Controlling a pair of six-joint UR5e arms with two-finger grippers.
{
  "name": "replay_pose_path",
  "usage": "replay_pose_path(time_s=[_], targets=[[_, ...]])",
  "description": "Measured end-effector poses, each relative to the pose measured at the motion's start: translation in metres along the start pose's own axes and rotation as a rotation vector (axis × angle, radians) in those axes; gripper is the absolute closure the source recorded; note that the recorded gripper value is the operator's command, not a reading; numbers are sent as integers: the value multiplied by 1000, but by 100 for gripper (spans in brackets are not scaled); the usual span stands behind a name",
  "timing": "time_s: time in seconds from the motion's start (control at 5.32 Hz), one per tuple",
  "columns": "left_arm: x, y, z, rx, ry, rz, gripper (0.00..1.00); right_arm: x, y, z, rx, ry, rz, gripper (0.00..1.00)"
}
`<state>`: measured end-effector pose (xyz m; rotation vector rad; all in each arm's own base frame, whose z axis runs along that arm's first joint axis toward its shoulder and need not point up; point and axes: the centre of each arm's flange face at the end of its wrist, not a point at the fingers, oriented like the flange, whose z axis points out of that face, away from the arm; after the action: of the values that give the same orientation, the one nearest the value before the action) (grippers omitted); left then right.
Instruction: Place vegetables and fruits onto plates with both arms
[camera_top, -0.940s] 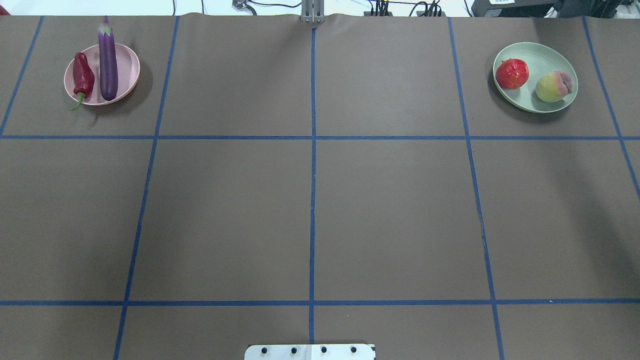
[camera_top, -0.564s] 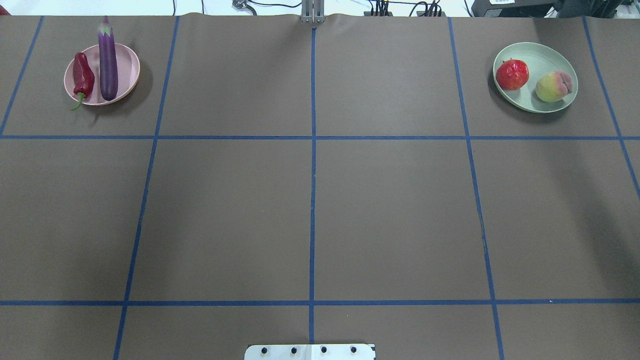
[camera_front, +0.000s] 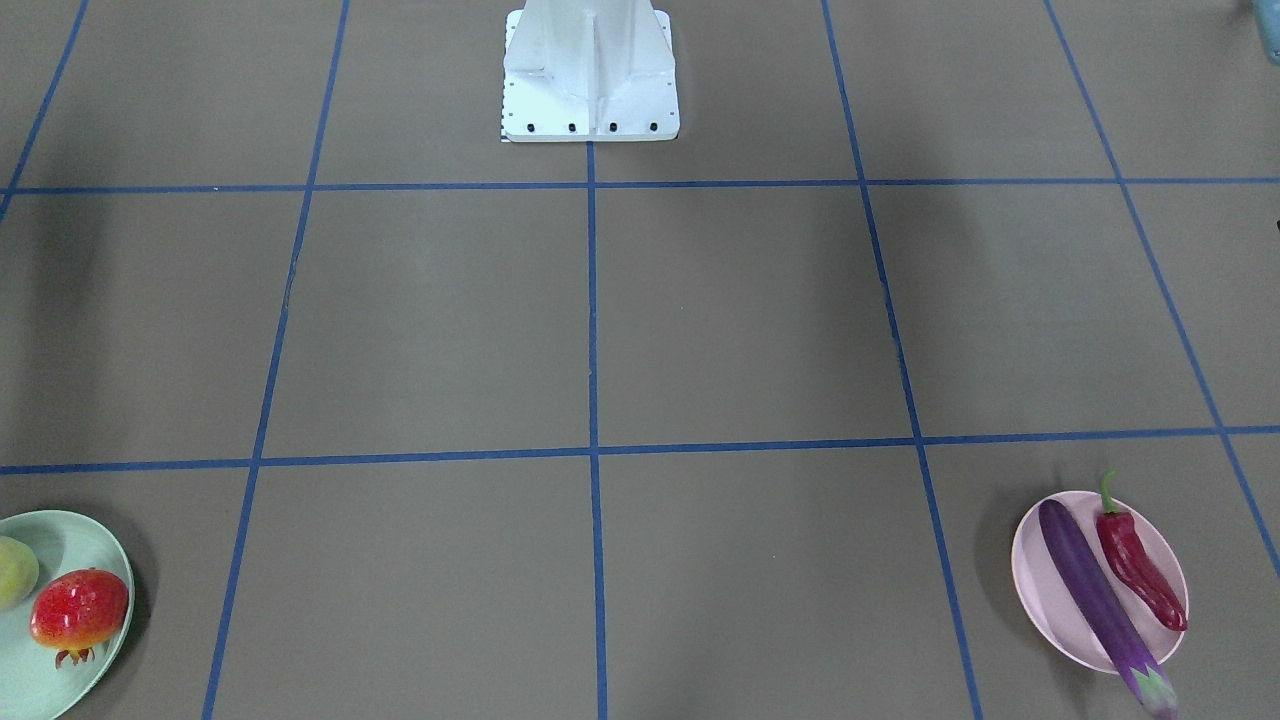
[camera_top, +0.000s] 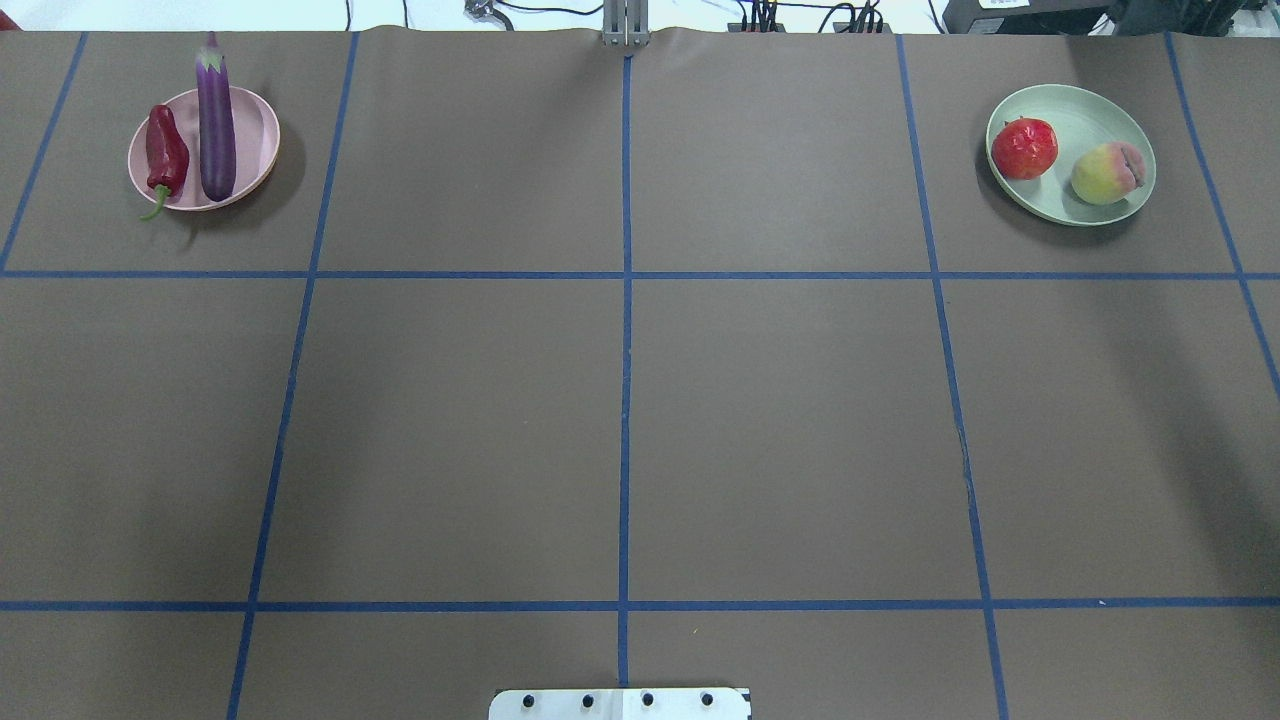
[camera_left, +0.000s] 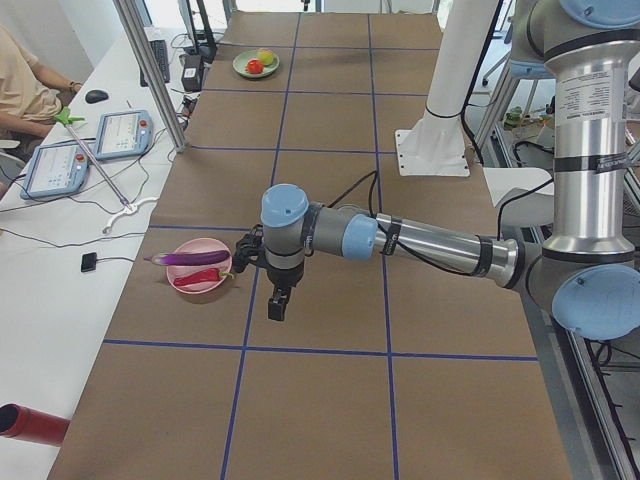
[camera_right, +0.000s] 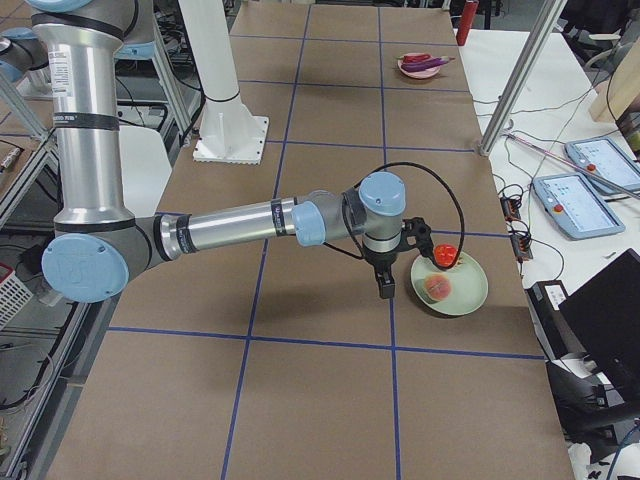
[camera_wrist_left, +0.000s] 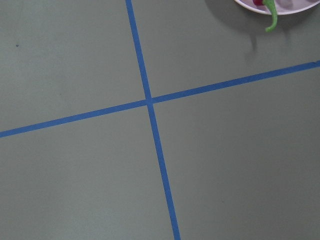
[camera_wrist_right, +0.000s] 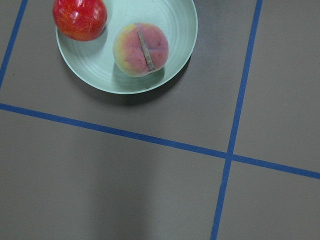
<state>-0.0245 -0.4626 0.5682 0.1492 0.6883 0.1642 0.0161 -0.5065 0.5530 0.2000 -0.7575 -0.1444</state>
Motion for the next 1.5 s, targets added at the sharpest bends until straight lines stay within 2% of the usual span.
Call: replay_pose_path(time_s=[0.19, 0.75, 1.5], targets=[[2, -2, -3, 5, 3, 1, 0, 3, 5, 3, -2, 3, 2, 0], [10, -5, -2, -2, 72, -8, 0, 6, 8, 8, -14, -11, 27, 0], [9, -1, -4, 8, 68, -4, 0, 13, 12, 17, -29, -15, 40, 0]])
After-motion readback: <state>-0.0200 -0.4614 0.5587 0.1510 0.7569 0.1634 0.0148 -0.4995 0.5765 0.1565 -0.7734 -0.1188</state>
